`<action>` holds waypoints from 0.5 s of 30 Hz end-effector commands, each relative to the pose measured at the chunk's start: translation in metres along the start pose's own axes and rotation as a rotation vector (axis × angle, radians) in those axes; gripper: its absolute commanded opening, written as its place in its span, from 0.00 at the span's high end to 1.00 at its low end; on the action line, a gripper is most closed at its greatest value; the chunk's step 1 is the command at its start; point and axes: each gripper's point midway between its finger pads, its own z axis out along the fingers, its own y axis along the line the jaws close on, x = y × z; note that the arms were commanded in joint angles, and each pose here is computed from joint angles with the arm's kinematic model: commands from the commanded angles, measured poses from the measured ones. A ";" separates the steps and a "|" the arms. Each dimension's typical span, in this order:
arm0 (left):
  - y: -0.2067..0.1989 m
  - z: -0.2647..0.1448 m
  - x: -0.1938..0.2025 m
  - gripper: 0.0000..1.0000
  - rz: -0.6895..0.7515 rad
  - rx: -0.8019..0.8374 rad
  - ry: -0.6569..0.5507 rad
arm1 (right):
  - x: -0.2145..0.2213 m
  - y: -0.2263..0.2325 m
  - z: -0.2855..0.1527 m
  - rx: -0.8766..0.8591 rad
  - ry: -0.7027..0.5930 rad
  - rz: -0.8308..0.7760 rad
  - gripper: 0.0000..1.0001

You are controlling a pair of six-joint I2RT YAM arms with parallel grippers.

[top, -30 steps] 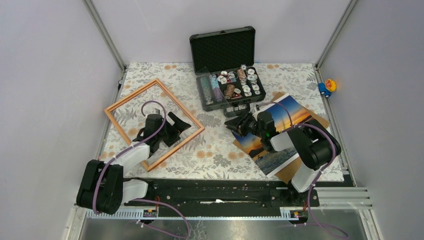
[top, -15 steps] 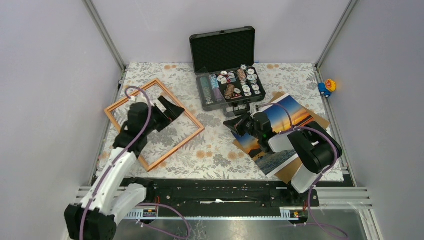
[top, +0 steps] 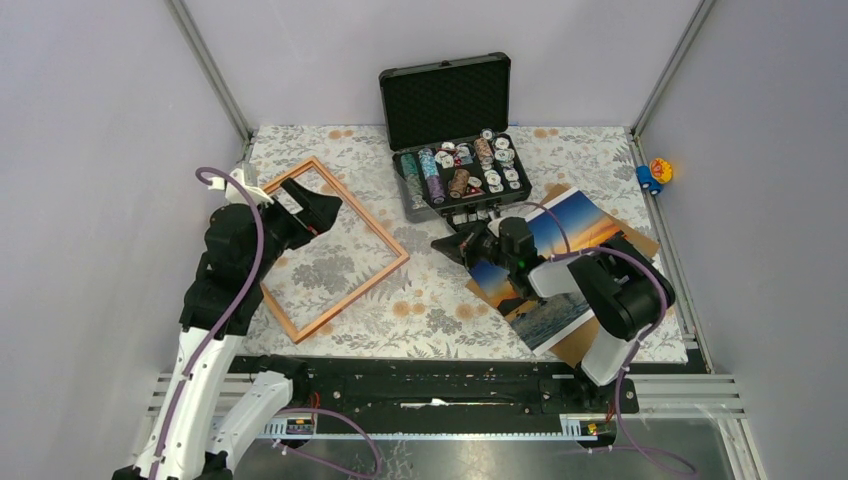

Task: Put the photo into the frame

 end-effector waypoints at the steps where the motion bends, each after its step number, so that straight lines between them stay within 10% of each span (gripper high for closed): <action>1: -0.005 -0.001 -0.008 0.01 0.047 0.003 -0.003 | 0.019 0.023 0.024 -0.054 0.094 -0.046 1.00; 15: -0.004 0.002 -0.019 0.01 0.120 -0.017 -0.026 | 0.041 0.010 0.102 -0.051 0.157 -0.064 1.00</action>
